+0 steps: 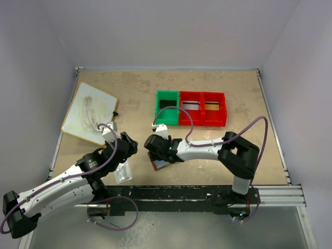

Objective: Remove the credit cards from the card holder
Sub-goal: Adjust the card holder at the center of the board.

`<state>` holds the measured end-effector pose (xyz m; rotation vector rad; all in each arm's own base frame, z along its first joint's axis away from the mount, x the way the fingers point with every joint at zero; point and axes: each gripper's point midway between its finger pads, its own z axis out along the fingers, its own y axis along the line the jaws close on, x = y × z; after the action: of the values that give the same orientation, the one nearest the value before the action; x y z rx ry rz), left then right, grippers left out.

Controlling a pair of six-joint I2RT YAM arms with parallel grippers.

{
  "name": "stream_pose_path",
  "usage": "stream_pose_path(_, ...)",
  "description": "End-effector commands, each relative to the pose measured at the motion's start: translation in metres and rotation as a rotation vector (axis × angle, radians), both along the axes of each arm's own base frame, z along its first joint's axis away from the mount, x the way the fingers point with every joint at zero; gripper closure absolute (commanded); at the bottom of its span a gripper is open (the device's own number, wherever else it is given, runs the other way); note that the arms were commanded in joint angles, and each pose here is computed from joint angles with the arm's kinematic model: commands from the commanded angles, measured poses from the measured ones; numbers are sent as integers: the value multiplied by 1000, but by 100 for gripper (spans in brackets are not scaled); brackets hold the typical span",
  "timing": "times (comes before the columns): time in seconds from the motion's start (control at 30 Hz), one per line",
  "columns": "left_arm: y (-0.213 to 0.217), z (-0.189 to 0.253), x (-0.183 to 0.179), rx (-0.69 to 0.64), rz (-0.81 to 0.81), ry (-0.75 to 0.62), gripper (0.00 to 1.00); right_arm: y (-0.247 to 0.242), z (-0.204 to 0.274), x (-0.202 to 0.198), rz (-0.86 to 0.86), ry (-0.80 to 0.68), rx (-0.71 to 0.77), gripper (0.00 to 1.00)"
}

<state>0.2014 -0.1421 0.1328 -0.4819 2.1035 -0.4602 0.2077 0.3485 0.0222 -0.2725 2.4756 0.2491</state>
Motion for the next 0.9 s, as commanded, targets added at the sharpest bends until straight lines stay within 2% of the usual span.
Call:
stream_pose_path(0.0,1,22,6,-33,33,-46,52,-27,-29,-14,-5,54,-151,34)
stream_pose_path(0.2,4,23,6,-23,41,-49,52,-21,-29,-21,16,84,-103,42)
stream_pose_path(0.37,1,21,6,-11,29,-39,52,2,-14,-26,81,103,67,43)
stream_pose_path(0.53,-6,17,7,-17,4,-30,52,3,-8,-25,90,156,235,45)
stream_pose_path(0.67,-12,14,6,-21,-23,-19,52,-3,-7,-21,74,168,277,48)
stream_pose_path(0.73,-19,12,6,-30,-52,-17,52,-7,-9,-19,60,171,276,51)
stream_pose_path(0.87,-55,3,-2,-116,-211,7,52,-10,-13,-18,48,185,291,55)
